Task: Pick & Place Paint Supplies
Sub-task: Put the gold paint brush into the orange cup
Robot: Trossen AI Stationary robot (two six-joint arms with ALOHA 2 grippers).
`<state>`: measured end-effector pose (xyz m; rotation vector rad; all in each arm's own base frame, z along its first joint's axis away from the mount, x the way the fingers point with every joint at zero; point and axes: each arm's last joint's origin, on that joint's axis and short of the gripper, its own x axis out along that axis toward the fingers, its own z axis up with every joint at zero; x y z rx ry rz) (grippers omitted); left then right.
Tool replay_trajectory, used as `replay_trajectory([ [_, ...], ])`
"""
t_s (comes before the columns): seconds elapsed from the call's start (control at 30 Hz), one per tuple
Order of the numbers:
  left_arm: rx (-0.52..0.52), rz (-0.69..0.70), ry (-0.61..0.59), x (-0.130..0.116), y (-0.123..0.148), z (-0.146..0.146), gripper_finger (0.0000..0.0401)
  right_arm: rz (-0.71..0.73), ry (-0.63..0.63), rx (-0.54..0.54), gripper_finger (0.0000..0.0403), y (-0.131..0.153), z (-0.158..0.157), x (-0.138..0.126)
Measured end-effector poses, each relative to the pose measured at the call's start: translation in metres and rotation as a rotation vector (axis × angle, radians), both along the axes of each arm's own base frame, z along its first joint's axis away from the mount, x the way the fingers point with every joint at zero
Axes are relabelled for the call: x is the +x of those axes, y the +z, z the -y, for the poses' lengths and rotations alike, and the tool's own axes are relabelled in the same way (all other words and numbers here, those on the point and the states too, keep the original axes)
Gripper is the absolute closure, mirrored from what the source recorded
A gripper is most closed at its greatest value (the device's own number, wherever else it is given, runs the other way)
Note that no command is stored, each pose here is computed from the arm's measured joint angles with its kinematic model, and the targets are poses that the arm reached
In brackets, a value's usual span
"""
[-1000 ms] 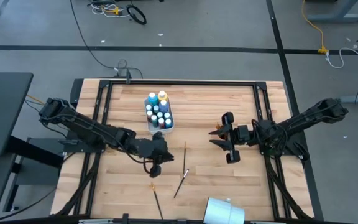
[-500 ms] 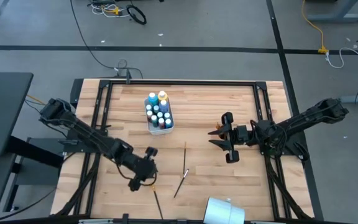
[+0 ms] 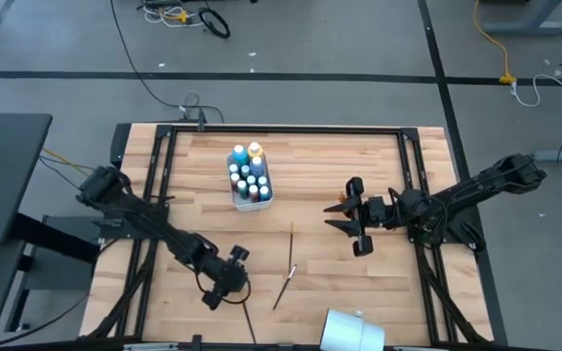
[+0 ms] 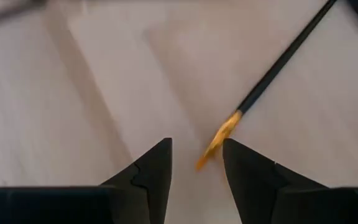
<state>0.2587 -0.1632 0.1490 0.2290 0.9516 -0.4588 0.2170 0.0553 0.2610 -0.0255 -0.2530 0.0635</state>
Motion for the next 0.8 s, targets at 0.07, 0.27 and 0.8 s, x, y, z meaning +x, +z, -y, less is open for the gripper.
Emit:
replay_trajectory([
  [0.07, -0.006, -0.017, -0.009, 0.001, -0.006, 0.001, 0.0248, -0.012, -0.007, -0.002, 0.0275, -0.001, 0.0, 0.001],
  [0.27, 0.013, -0.065, -0.064, 0.001, -0.022, 0.007, 0.0248, -0.013, -0.023, 0.002, 0.0275, -0.002, 0.0, 0.001],
  [0.8, 0.069, -0.09, -0.08, -0.002, -0.025, 0.006, 0.037, -0.036, -0.02, 0.023, 0.0275, -0.004, 0.0, 0.002],
])
